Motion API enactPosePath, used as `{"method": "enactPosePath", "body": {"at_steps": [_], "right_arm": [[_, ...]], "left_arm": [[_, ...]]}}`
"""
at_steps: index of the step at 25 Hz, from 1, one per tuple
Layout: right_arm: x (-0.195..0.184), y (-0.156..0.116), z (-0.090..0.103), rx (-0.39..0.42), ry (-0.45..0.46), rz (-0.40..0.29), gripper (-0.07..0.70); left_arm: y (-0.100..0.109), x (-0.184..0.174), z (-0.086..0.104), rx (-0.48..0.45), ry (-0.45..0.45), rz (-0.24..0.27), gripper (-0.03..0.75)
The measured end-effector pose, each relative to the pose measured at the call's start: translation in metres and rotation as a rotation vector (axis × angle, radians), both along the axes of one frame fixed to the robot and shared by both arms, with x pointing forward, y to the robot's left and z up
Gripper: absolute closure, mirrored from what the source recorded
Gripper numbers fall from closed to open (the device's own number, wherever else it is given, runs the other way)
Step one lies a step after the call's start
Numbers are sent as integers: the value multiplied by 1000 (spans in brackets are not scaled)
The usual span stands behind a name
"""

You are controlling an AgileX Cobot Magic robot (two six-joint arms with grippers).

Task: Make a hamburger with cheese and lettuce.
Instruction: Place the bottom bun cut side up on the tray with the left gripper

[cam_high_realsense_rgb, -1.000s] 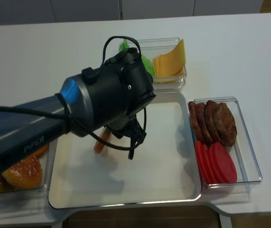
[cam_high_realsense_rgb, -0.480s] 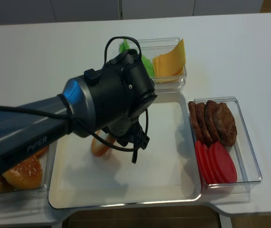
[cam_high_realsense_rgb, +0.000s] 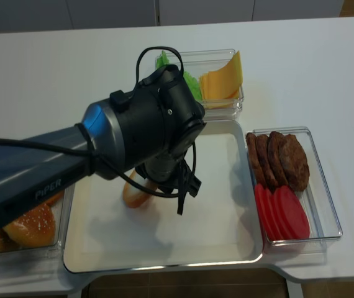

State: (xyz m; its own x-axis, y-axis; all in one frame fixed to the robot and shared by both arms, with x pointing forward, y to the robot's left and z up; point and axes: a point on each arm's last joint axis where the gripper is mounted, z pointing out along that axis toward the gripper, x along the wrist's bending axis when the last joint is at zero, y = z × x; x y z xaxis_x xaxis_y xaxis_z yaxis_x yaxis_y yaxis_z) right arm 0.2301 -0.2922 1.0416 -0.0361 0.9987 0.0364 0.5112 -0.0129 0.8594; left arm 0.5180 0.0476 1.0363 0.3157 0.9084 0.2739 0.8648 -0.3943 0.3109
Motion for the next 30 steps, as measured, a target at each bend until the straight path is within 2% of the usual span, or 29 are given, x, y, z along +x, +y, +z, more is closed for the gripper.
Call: {"method": "enactPosePath", "body": {"at_steps": [9, 17, 30], "right_arm": [[0, 0, 0, -2, 0, 1, 182], [0, 0, 0, -2, 0, 1, 182], [0, 0, 0, 0, 0, 0, 182]], "left_arm": [[-3, 0, 0, -49, -13, 36, 503], [-4, 0, -1, -68, -6, 39, 500], [-6, -1, -1, -91, 2, 40, 448]]}}
